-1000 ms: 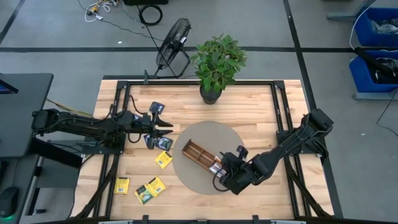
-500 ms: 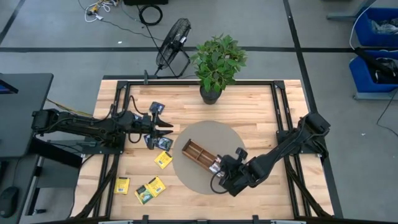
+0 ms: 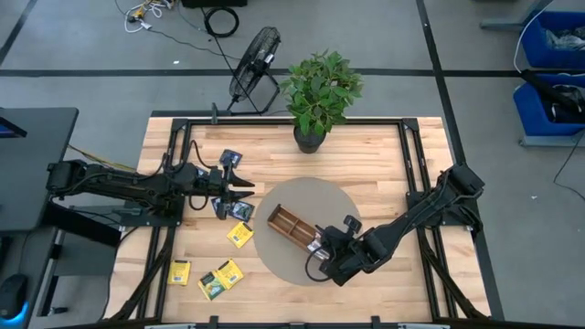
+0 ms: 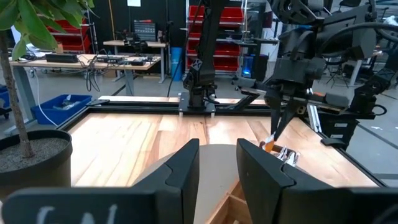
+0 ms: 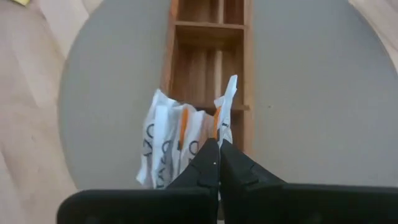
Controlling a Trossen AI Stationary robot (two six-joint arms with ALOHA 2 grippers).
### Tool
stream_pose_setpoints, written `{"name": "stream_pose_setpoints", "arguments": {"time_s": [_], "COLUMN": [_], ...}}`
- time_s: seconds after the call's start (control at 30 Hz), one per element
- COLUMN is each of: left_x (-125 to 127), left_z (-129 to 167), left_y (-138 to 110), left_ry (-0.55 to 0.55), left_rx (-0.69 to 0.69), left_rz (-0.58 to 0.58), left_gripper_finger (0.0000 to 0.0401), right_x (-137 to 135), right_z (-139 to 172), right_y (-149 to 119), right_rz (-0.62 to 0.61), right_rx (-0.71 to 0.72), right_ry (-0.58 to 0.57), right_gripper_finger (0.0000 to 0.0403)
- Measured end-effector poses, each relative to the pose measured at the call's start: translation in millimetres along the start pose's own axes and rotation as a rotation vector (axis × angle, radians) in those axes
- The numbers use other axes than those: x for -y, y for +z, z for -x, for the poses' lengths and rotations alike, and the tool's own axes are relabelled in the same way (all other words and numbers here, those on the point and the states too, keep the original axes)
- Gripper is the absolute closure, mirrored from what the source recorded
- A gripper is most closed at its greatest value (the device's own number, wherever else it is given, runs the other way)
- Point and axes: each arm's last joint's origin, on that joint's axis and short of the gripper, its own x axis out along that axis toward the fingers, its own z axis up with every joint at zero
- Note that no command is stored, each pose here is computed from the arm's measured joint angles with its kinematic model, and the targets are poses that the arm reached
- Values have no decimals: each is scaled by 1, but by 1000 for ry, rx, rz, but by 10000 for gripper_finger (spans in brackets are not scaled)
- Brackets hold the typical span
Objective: Pick & Place Tea
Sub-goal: Put the orange tea bag into the bottom section of the wooden organizer
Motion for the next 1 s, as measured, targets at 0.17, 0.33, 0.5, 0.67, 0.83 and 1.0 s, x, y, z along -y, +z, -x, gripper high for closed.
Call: {"name": "stream_pose_setpoints", "arguments": {"time_s": [0.17,0.33,0.5,0.67,0.83,1.0], "left_x": [0,0,0,0,0,0], "left_z": [0,0,0,0,0,0], "left_y": [0,-1,-2,-2,-2,-2], "left_ry": [0,1,1,1,1,1], "left_rx": [-4,-12,-20,-23,-22,-22], "left_rz": [1,2,8,8,11,11], "left_gripper_finger": [289,289,289,289,289,289], "right_x": [-3,-1,0,-5,-7,-6], "right_z": [-5,-7,-9,-23,-27,-24], "right_y": [-3,-7,-8,-15,-16,-15], "right_rz": [-16,-19,-5,24,32,55], "right_rx": [-1,-14,-32,-51,-47,-49], "right_ry": [10,-8,-26,-40,-45,-48], "right_gripper_finger": [403,403,403,403,388,354]}}
